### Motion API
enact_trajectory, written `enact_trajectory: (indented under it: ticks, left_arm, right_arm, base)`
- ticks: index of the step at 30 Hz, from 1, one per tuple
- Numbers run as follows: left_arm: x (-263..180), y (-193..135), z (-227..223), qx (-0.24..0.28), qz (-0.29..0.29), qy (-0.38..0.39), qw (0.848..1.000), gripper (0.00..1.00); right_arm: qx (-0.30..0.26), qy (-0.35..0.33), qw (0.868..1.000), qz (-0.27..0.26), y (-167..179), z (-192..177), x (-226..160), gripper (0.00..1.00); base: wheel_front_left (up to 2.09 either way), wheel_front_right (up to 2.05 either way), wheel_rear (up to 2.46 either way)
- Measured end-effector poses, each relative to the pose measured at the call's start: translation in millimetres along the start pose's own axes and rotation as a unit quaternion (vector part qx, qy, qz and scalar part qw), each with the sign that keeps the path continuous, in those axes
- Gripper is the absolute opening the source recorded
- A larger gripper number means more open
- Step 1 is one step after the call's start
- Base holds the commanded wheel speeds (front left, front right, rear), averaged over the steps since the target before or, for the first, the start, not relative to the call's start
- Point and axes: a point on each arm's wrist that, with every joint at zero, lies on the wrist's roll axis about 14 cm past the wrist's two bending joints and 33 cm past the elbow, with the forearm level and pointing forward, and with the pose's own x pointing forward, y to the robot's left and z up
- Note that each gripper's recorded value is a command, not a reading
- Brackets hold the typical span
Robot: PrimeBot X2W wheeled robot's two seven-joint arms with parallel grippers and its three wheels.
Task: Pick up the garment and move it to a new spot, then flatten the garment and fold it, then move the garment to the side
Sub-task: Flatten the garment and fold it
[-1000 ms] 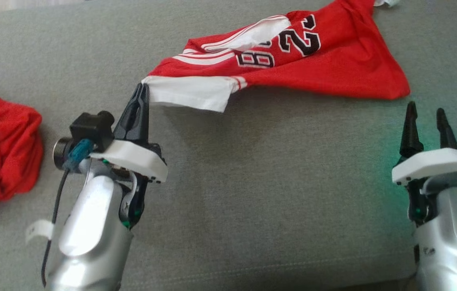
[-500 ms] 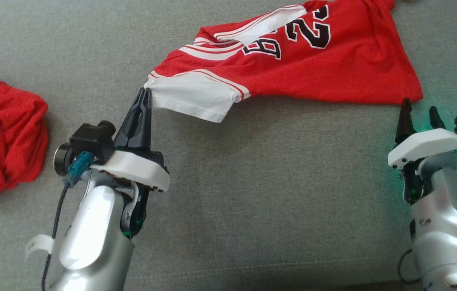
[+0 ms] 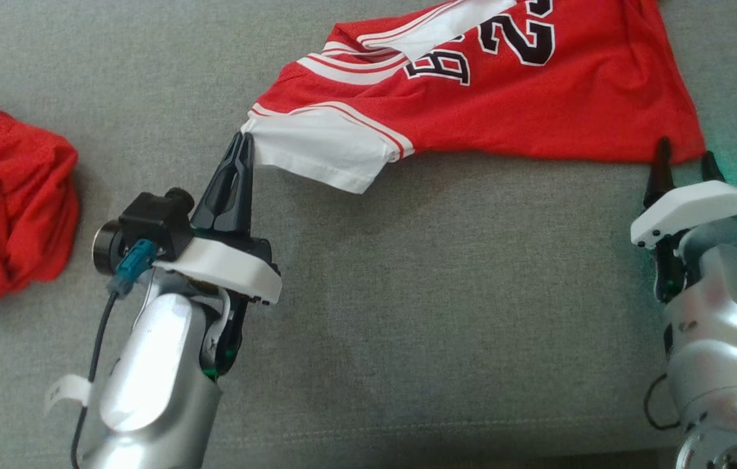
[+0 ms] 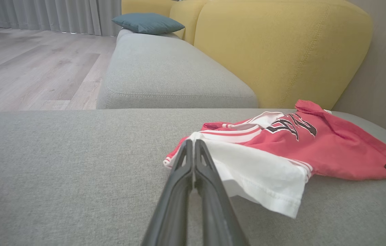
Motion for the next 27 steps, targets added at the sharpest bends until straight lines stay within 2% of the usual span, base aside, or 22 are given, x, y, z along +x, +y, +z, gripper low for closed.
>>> enact_trajectory:
  ticks: [1, 2, 3, 4, 10, 18, 22, 27]
  left_arm:
    - [0, 0, -1, 0.0, 0.0, 0.001, 1.0, 0.0]
    - [0, 0, -2, -0.002, 0.001, 0.002, 1.0, 0.0]
    - [0, 1, -2, -0.002, 0.001, 0.002, 1.0, 0.0]
    - [0, 1, -2, -0.002, 0.001, 0.001, 1.0, 0.0]
    - [1, -1, 8, -0.001, -0.001, -0.012, 1.0, 0.0]
    - [0, 2, 52, -0.015, 0.011, -0.071, 0.997, 0.0]
    - [-3, 4, 83, -0.027, 0.015, -0.112, 0.993, 0.0]
    - [-5, -2, 133, -0.034, 0.001, -0.176, 0.984, 0.0]
  right_arm:
    - [-0.001, 0.001, 1.0, 0.0, 0, 0, 1, 1.0]
    - [-0.001, -0.001, 1.0, 0.0, 1, 0, 2, 0.76]
    - [0.0, 0.0, 1.0, -0.001, 1, 0, 3, 0.24]
    - [0.001, 0.0, 1.0, -0.001, 2, 1, 4, 0.0]
    - [0.0, -0.023, 1.0, 0.012, 11, 14, 4, 0.0]
    - [0.005, -0.096, 0.994, 0.059, 39, 64, -10, 0.0]
    - [0.025, -0.171, 0.98, 0.101, 62, 117, -28, 0.0]
    - [0.068, -0.265, 0.948, 0.162, 87, 192, -70, 0.0]
  base:
    - [0.0, 0.0, 0.0]
    - [0.0, 0.0, 0.0]
    - [0.0, 0.0, 0.0]
    - [0.0, 0.0, 0.0]
    - [0.0, 0.0, 0.0]
    - [0.0, 0.0, 0.0]
    - [0.0, 0.0, 0.0]
    - [0.0, 0.0, 0.0]
